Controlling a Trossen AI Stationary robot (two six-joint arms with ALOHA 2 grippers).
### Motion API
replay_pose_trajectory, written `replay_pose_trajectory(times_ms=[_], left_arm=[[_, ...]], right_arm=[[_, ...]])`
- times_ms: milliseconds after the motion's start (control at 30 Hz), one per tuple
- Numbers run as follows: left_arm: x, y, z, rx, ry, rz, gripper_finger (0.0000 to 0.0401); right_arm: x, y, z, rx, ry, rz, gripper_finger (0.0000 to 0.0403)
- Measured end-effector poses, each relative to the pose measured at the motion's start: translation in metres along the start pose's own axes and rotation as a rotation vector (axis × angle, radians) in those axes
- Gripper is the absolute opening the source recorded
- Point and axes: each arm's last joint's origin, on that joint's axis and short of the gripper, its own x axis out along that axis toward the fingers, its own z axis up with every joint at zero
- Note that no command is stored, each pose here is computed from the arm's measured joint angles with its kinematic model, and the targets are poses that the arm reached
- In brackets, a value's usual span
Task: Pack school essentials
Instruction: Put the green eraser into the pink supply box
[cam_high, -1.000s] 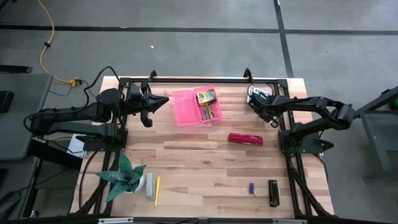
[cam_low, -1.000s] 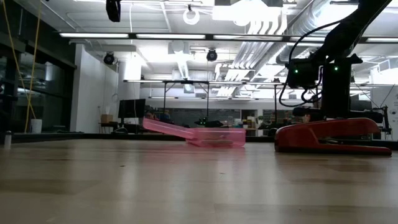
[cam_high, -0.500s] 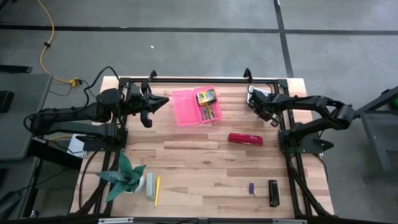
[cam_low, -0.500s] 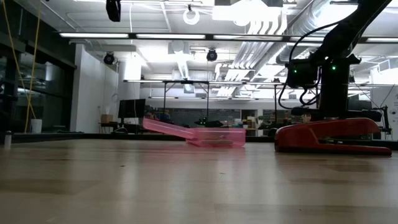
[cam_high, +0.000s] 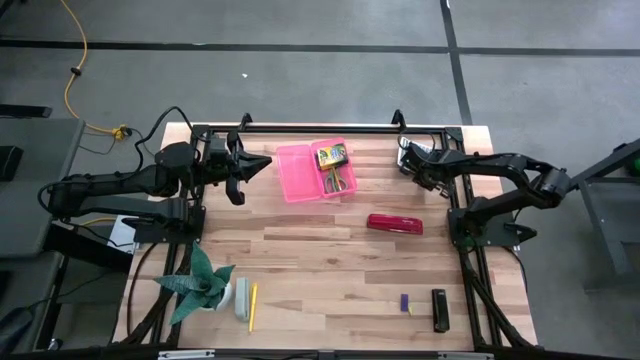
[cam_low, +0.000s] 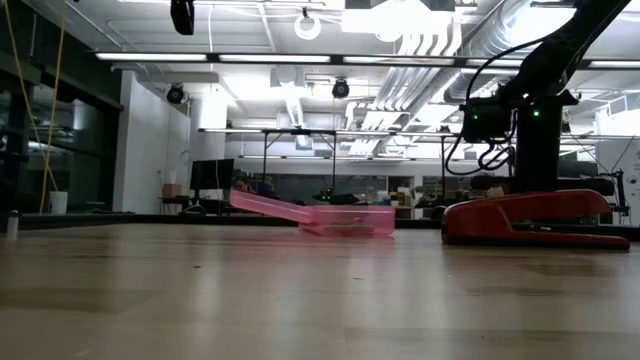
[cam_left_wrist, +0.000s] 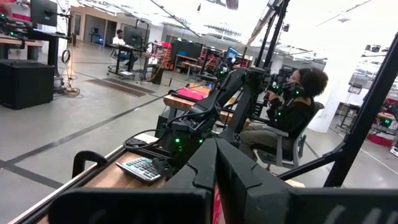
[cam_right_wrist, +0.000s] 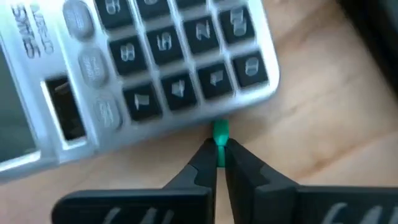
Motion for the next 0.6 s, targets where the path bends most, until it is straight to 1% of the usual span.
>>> replay_pose_trajectory(times_ms=[100, 167, 233, 300, 367, 467, 533, 600], left_arm=[[0.0, 0.0, 0.0, 0.0, 0.0, 0.0, 0.0], [0.0, 0.0, 0.0, 0.0, 0.0, 0.0, 0.0], [0.0, 0.0, 0.0, -0.001, 0.0, 0.0, 0.0], [0.0, 0.0, 0.0, -0.006, -0.002, 0.0, 0.0], [-0.001, 0.0, 0.001, -0.02, -0.005, 0.005, 0.0], [-0.001, 0.0, 0.0, -0.027, -0.004, 0.006, 0.0], [-0.001, 0.0, 0.0, -0.029, -0.002, 0.007, 0.0], [-0.001, 0.0, -0.001, -0.045, 0.007, 0.011, 0.0]], right_arm=[[0.0, -0.001, 0.001, -0.048, -0.02, -0.009, 0.0006], [-0.003, -0.002, -0.001, -0.105, -0.016, -0.002, 0.0005], [-0.01, -0.003, -0.005, -0.196, -0.009, 0.02, 0.0003], [-0.02, -0.006, -0.012, -0.314, -0.006, 0.053, 0.0002], [-0.034, -0.009, -0.022, -0.444, 0.006, 0.117, 0.0002], [-0.06, -0.012, -0.043, -0.652, 0.002, 0.321, 0.0001], [-0.08, -0.013, -0.056, -0.753, -0.021, 0.508, 0.0001], [-0.1, -0.011, -0.067, -0.847, -0.072, 0.718, 0.0001]])
